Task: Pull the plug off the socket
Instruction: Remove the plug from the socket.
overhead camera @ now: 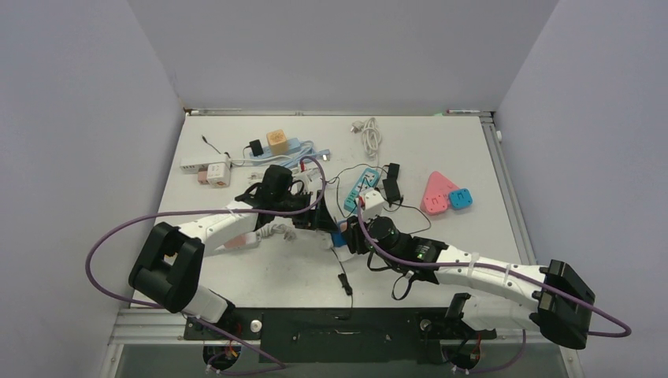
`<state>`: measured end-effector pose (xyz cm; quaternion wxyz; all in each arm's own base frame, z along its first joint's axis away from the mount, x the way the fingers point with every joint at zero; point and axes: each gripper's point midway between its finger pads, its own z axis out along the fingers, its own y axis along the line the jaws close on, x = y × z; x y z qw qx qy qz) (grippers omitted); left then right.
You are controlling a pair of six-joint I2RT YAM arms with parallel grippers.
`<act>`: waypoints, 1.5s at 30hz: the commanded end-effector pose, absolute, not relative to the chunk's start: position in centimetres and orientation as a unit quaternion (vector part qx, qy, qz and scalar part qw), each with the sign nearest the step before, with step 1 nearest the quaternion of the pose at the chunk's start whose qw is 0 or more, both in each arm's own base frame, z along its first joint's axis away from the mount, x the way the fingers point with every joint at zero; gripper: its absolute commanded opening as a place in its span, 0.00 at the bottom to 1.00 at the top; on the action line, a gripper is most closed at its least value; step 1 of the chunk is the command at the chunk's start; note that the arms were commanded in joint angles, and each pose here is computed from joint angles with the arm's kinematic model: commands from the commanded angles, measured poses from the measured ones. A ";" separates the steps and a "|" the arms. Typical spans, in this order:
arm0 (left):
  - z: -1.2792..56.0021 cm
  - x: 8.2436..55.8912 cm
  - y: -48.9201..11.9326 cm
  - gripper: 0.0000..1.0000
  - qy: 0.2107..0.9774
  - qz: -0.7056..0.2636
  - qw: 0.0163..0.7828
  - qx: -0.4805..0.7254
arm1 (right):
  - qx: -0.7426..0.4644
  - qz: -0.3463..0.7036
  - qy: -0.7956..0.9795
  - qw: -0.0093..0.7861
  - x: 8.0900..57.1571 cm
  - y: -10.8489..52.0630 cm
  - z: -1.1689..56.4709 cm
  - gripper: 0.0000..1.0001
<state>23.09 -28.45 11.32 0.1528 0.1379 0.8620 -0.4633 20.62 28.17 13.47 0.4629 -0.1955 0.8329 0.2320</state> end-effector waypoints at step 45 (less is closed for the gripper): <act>13.2 23.0 -30.8 0.11 0.835 -0.500 0.156 0.168 | -0.162 0.318 0.811 0.463 20.5 31.6 16.4 0.05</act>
